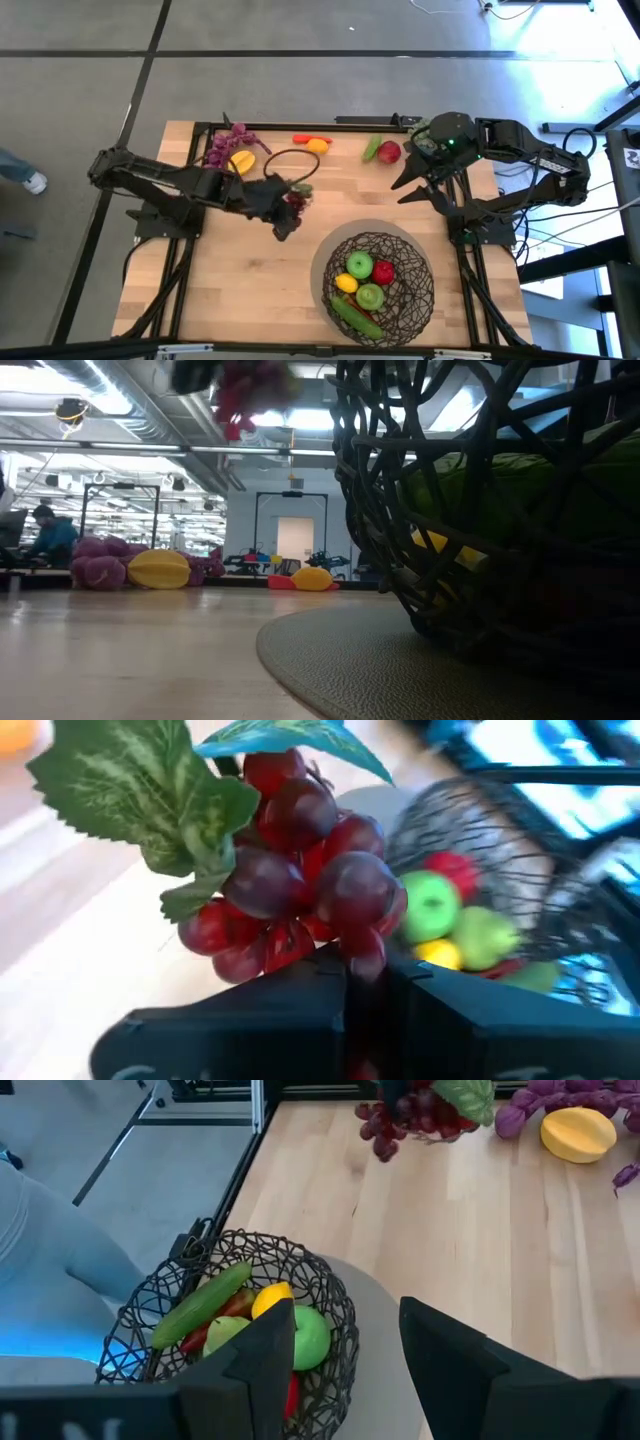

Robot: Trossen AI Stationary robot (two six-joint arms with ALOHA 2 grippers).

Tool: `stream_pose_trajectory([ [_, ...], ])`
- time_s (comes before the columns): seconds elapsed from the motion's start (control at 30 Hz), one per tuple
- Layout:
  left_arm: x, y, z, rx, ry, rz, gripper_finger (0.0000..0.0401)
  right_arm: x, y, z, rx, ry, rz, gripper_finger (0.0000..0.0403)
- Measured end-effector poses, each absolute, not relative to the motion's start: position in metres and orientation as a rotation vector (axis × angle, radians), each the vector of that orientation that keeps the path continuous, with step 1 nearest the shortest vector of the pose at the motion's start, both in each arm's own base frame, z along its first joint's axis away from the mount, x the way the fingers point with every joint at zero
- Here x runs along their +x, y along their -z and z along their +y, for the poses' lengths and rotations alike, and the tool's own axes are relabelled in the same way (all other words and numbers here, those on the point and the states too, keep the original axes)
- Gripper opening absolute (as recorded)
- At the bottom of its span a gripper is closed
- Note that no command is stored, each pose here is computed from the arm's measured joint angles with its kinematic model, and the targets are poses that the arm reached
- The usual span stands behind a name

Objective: Build produce basket
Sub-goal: Put the violet grapes into the wire basket

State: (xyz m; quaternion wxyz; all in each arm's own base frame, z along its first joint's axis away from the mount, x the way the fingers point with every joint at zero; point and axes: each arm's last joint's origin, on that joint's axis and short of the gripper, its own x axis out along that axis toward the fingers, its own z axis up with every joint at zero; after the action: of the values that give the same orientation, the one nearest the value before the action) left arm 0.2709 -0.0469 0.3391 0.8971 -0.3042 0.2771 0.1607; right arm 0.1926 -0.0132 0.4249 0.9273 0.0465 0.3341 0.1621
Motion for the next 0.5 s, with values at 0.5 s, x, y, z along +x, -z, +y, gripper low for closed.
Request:
stream_pose_trajectory([
  [0.5, 0.361, -0.355, -0.015, -0.298, 0.145, 0.618, 0.0, 0.17, -0.429, -0.01, 0.031, -0.377, 0.689, 0.0177],
])
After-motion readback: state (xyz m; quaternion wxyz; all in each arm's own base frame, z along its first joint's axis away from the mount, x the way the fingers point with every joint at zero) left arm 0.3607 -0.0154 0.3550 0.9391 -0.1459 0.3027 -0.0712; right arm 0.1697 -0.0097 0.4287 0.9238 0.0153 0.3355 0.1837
